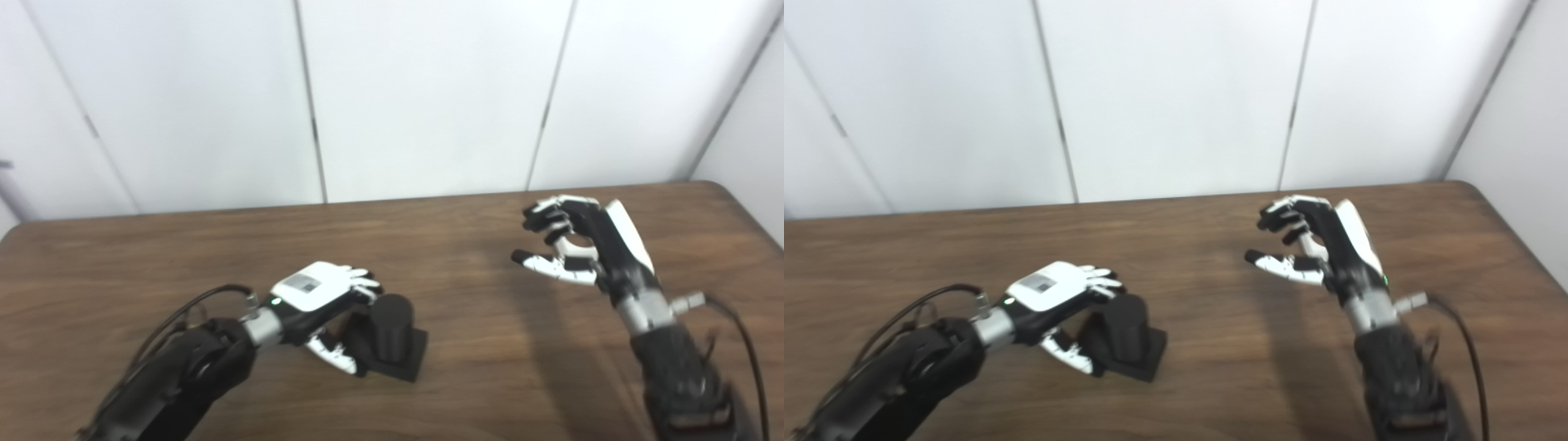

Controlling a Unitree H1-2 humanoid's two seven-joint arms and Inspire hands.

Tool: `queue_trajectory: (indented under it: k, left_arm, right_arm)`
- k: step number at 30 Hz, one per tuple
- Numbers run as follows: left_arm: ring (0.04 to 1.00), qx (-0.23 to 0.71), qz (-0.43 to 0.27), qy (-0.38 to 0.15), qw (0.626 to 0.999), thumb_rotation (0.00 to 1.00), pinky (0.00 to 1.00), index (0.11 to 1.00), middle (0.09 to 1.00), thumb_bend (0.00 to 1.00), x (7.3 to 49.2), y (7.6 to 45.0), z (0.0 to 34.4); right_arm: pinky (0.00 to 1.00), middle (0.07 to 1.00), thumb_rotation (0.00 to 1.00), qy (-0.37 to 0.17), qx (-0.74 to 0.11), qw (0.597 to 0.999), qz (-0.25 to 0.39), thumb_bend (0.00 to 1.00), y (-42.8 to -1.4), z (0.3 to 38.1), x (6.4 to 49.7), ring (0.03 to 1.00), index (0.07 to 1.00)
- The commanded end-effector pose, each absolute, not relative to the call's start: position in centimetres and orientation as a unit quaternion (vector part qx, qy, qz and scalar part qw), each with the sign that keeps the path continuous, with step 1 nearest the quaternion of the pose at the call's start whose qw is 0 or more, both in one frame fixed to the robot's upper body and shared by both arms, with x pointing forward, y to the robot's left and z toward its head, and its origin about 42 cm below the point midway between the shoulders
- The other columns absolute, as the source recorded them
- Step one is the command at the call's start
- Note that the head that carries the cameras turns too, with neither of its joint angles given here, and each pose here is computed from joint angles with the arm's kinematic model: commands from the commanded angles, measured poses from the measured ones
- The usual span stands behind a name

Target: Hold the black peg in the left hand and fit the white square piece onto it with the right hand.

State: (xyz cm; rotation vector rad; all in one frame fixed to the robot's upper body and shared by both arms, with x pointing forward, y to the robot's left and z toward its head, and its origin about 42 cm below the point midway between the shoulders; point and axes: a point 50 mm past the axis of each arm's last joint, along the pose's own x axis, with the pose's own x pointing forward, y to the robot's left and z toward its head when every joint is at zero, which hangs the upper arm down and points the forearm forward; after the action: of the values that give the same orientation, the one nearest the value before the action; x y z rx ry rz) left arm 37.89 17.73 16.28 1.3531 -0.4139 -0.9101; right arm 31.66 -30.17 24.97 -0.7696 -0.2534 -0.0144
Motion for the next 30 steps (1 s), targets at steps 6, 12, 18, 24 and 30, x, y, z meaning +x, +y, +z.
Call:
queue_trajectory:
  k: [6,12,18,24,30]
  left_arm:
    - [0.941,0.644,-0.459,-0.112,0.602,0.06,0.94,0.491,0.879,0.52,35.5,20.6,11.5]
    - [0.931,0.632,-0.457,-0.114,0.615,0.06,0.93,0.490,0.875,0.52,35.2,21.1,11.2]
    - [0.926,0.630,-0.455,-0.119,0.619,0.06,0.91,0.490,0.874,0.52,35.0,21.5,11.4]
    - [0.923,0.629,-0.456,-0.120,0.618,0.06,0.91,0.490,0.873,0.52,35.0,21.5,11.1]
    - [0.929,0.632,-0.458,-0.114,0.615,0.06,0.92,0.490,0.874,0.52,34.9,21.3,11.0]
  right_arm:
    - [0.58,0.778,0.01,-0.135,-0.501,0.855,-0.026,0.64,-32.8,33.0,34.5,0.724,0.730]
    - [0.61,0.799,0.01,-0.112,-0.553,0.826,0.001,0.68,-34.9,34.2,36.9,0.764,0.749]
    - [0.81,0.946,0.20,-0.046,-0.611,0.787,0.079,0.82,-36.5,35.3,38.4,0.951,0.869]
    - [0.82,0.955,0.21,0.000,-0.638,0.763,0.101,0.91,-37.1,35.4,40.0,0.964,0.893]
    - [0.85,0.955,0.25,0.049,-0.650,0.753,0.096,0.93,-37.1,35.2,42.1,0.967,0.907]
